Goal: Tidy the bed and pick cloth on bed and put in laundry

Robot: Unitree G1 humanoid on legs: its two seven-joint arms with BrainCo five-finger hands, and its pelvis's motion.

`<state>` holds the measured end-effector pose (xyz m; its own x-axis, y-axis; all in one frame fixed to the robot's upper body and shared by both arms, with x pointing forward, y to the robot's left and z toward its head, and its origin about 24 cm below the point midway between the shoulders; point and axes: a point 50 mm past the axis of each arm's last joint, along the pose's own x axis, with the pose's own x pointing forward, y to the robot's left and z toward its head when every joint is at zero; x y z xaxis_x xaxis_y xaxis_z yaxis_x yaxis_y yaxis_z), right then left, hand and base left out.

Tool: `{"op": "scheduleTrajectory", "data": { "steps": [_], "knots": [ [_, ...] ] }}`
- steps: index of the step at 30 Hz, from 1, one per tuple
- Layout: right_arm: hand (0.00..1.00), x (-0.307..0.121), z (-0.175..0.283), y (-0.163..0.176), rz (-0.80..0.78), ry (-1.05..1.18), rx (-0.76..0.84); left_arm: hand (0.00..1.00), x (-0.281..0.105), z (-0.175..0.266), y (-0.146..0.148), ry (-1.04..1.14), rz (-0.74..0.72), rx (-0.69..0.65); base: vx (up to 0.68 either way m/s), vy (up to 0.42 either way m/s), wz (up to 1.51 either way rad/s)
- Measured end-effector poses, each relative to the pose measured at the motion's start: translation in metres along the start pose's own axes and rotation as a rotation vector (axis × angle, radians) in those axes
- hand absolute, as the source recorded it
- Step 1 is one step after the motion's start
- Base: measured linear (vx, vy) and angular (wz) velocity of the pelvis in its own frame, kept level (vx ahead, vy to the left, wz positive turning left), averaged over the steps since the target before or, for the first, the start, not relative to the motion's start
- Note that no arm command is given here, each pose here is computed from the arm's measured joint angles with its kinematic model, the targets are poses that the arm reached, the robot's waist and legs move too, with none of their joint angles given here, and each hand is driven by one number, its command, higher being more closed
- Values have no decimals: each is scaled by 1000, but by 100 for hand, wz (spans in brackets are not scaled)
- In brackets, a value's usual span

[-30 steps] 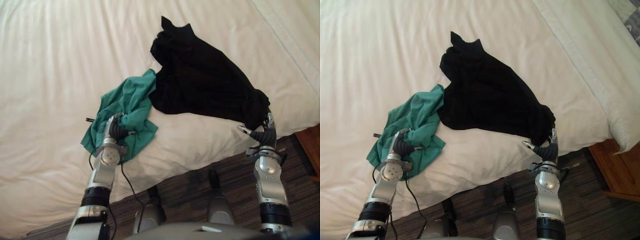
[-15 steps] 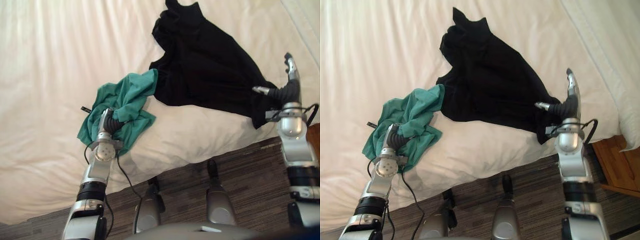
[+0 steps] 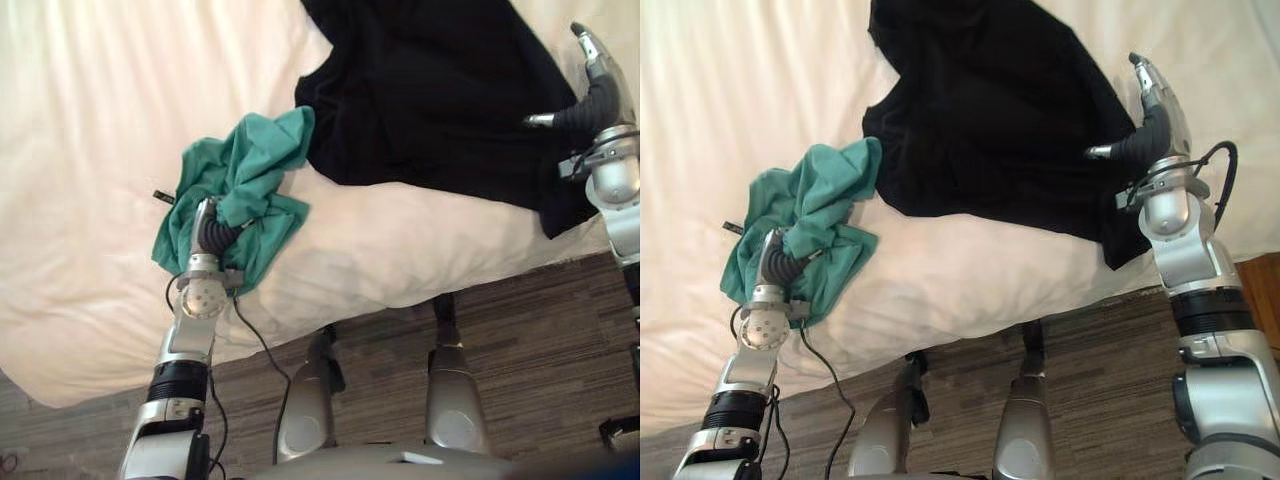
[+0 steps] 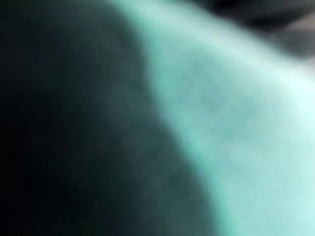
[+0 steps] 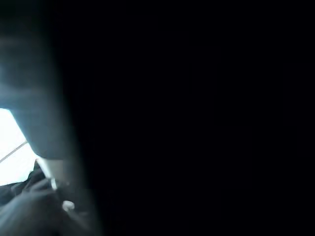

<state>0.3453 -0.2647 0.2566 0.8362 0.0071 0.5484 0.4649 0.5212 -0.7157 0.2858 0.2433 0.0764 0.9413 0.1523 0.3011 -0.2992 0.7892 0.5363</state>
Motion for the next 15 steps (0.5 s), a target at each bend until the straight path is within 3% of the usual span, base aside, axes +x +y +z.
{"op": "scheduleTrajectory", "data": {
  "steps": [8, 9, 15],
  "knots": [
    [0, 15, 21, -8, -8, -88, -30, 100, -1, 18, 18, -105, 32, -1, -27, 6, 6],
    [100, 18, 25, -11, -16, -103, -34, 100, -2, 17, 21, -116, 35, 2, -41, 12, 1],
    [100, 22, 32, -14, -30, -130, 5, 100, -1, 20, 29, -136, 65, -12, -34, 1, -6]
  ]
}}
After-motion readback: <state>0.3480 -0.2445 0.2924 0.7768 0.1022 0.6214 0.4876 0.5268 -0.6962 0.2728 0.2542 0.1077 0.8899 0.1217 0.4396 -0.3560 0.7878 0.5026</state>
